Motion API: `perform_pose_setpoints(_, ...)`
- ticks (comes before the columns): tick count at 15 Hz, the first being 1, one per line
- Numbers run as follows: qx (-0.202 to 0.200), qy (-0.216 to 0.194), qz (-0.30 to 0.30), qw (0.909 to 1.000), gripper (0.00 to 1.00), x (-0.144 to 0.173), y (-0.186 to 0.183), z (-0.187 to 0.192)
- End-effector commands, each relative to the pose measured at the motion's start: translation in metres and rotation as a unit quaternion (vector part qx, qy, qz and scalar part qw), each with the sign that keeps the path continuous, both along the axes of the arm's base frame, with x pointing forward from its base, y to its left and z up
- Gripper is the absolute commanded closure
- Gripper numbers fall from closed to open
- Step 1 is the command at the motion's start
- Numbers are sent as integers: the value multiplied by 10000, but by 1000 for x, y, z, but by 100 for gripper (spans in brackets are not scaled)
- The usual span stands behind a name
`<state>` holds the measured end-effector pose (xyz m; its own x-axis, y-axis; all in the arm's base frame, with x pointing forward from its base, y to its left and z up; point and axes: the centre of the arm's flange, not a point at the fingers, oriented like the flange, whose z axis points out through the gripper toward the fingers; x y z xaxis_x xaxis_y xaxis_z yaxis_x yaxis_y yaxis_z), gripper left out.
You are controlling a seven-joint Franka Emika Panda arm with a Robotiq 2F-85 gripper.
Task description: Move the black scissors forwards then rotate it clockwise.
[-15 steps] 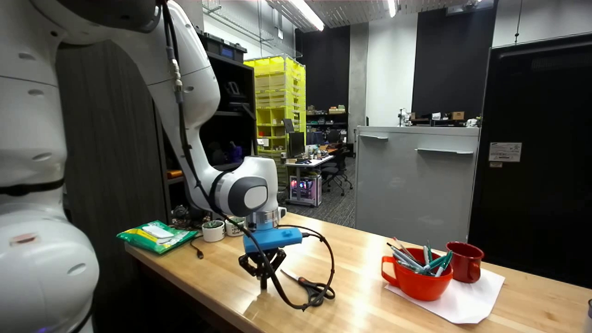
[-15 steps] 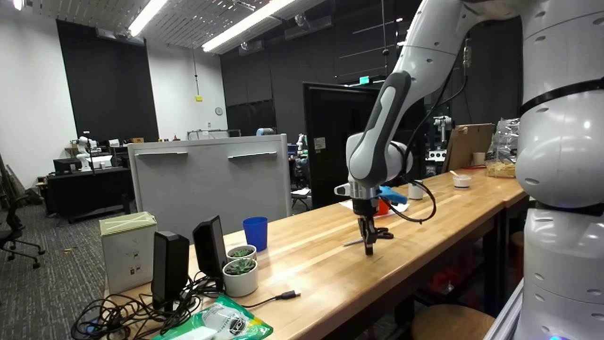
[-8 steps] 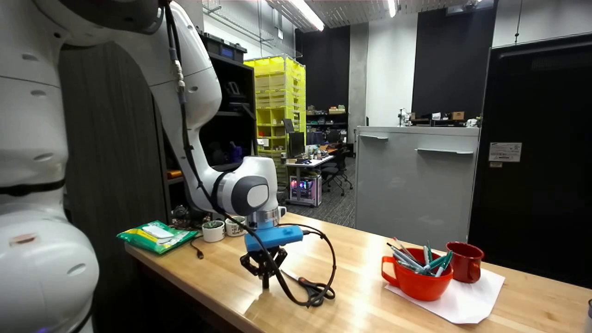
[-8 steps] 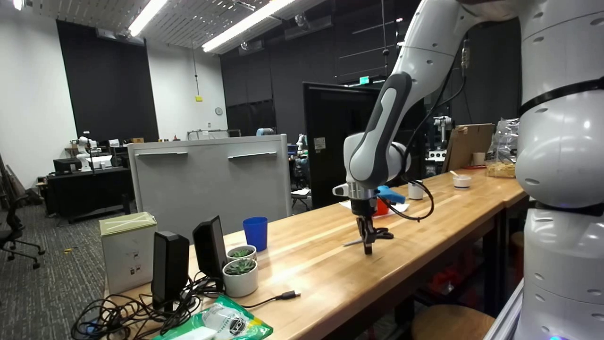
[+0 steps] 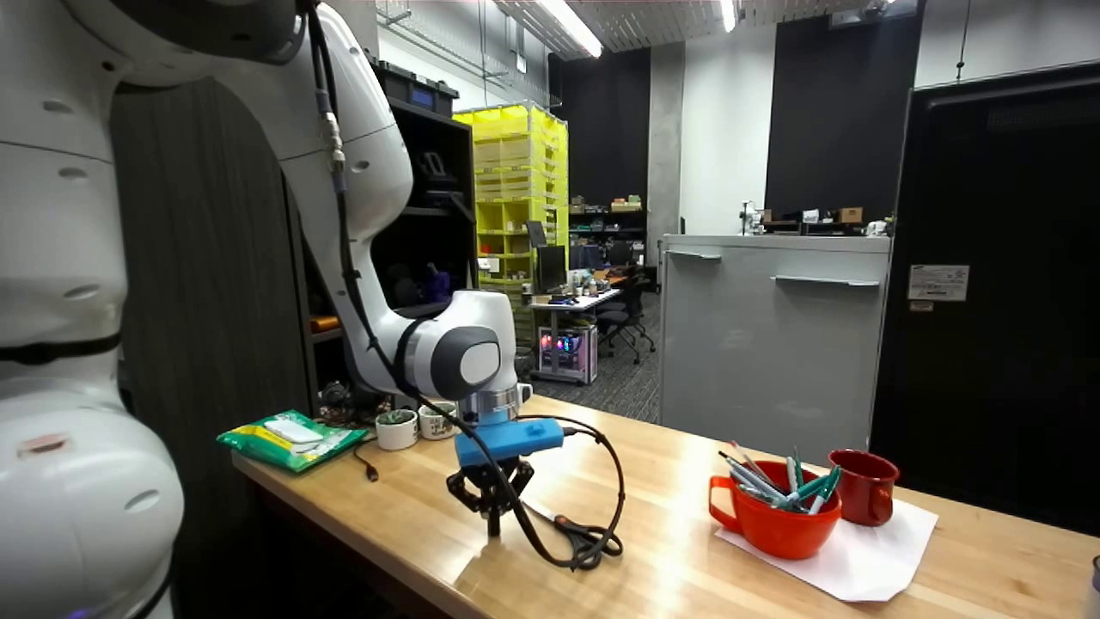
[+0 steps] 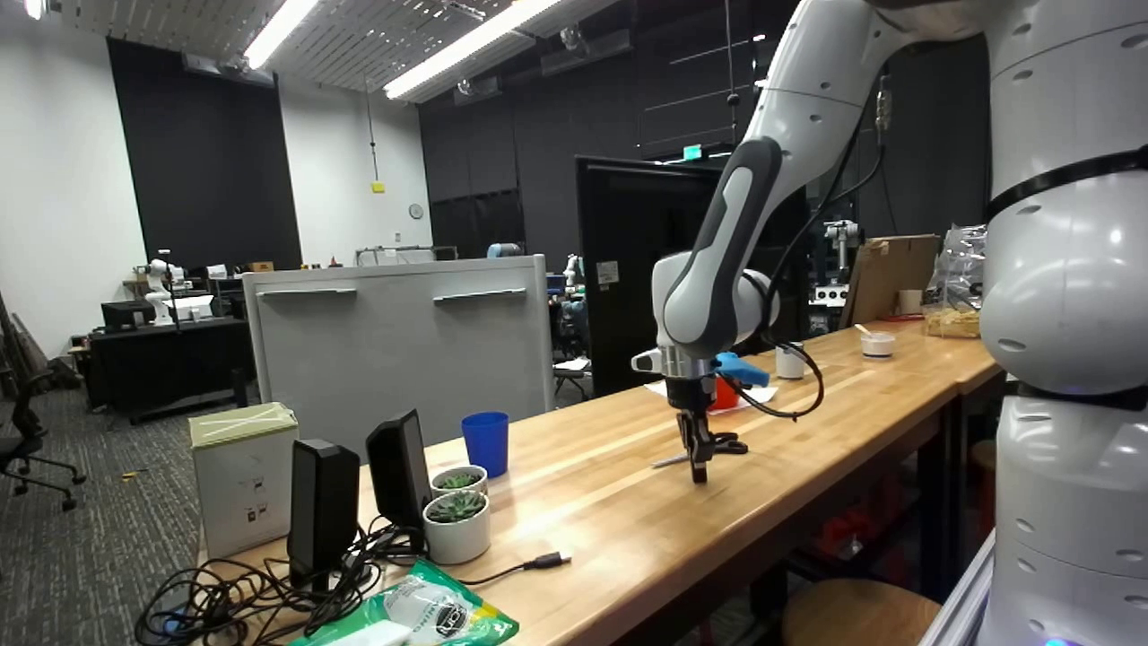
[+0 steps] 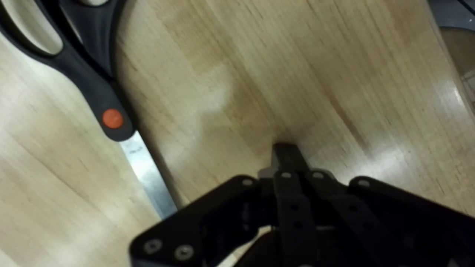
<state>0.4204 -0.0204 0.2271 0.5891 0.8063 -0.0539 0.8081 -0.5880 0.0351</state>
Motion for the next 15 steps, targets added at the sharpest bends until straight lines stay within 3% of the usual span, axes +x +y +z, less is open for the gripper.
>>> perform_pose_setpoints(1, -19, -59, 62, 10000, 100, 14, 4, -8)
perform_pose_setpoints(15, -95, -100, 51, 9999, 100, 27, 2, -3)
